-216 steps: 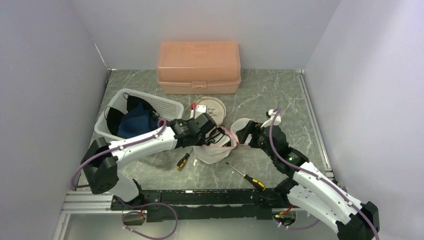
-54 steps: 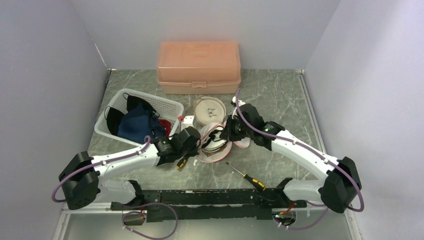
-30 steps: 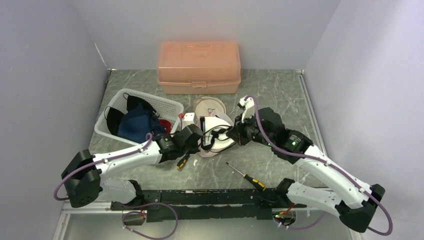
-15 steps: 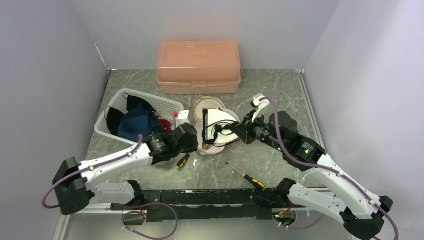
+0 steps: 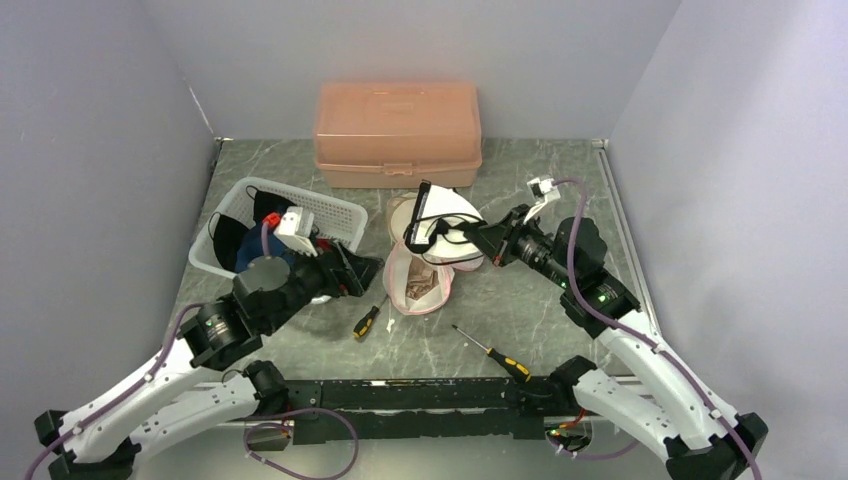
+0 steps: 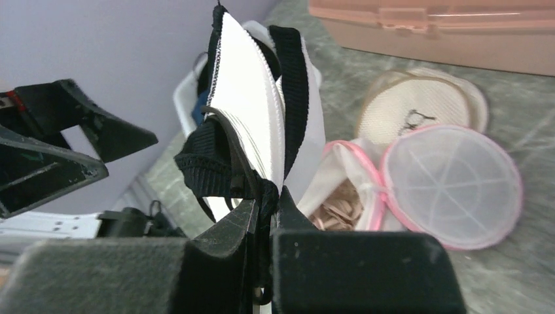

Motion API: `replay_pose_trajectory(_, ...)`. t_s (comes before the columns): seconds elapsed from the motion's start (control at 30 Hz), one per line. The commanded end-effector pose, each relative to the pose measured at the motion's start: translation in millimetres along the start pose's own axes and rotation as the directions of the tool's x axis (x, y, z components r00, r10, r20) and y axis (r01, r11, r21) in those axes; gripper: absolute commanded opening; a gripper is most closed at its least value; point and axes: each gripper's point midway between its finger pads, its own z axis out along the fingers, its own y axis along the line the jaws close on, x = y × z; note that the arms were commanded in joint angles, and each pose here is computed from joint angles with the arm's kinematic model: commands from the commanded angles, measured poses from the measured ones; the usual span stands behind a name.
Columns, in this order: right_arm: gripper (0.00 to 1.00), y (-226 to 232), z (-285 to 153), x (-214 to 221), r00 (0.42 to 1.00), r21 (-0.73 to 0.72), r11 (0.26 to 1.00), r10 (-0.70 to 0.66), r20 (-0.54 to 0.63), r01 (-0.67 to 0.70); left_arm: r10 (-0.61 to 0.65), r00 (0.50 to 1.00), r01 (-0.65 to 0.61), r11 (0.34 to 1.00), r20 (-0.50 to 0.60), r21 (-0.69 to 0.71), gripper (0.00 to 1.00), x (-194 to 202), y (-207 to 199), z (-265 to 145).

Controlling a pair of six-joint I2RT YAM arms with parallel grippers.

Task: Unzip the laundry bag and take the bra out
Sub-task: Pick up the bra from the laundry bag.

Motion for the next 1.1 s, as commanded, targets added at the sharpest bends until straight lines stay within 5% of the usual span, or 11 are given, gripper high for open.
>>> replay_pose_trajectory(0.0,0.00,61,-15,-30,0.995,-0.357,0.934,0.049,0.090,-0.014,0.072,0.997,-0.079,0.961,0.037,0.266,0.93,-20,-47,-6)
replay_pose_trajectory(0.2,0.00,84,-43,-20,0.991,-0.534,0.846,0.067,0.112,0.003,0.080,0.997,-0.069,0.832,0.004,0.550,0.93,-22,-98,-25)
replay_pose_trajectory(0.77,0.00,95,-66,-8,0.992,-0.640,0.768,0.077,0.104,0.007,0.046,0.995,0.034,0.659,-0.085,0.752,0.93,-22,-145,-38)
replay_pose_trajectory(1.07,0.00,88,-57,-8,0.993,-0.600,0.800,0.069,0.099,0.005,0.059,0.989,0.063,0.673,-0.137,0.737,0.64,-15,-147,-21)
